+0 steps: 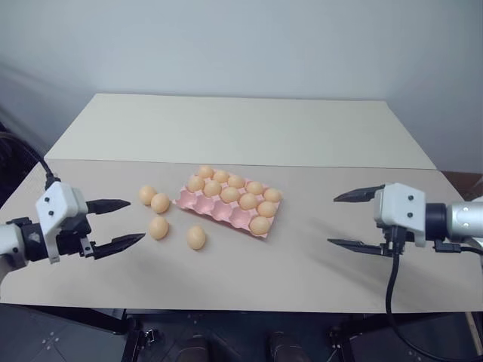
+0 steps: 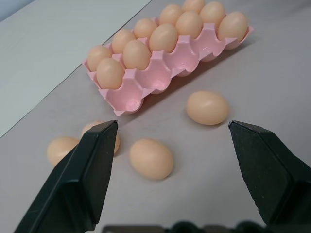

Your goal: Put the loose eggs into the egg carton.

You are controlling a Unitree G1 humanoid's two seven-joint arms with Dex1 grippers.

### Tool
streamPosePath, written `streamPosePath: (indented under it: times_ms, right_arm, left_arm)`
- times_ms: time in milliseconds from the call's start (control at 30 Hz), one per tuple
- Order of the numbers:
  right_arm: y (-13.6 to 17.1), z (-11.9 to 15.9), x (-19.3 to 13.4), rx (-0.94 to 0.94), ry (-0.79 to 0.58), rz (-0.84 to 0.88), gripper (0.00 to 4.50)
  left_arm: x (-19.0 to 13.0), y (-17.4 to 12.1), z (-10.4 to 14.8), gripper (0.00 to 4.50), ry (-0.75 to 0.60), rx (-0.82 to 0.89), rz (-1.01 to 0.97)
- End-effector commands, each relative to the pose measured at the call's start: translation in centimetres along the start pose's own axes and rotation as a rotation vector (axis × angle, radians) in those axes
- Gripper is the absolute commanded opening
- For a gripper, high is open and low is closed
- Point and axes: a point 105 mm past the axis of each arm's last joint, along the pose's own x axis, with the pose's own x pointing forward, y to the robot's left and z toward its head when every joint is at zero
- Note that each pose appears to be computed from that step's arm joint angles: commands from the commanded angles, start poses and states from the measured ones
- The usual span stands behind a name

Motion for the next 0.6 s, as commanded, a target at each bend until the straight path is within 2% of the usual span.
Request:
streamPosePath:
  times_ms: [33, 333, 600]
  right_arm:
    - [-0.3, 1.6, 1.3, 0.043, -0.037, -0.008, 4.5]
    - [1.5, 6.0, 7.8, 0.092, -0.204, 0.095, 4.5]
    - [2.7, 9.3, 14.5, 0.091, -0.295, 0.175, 4.5]
  left_arm:
    - [0.2, -0.2, -0.2, 3.96, 0.011, 0.016, -0.044]
    - [-0.3, 1.1, -0.8, 3.96, 0.053, 0.021, -0.057]
    - [-0.5, 0.8, -1.3, 3.96, 0.082, 0.018, -0.057]
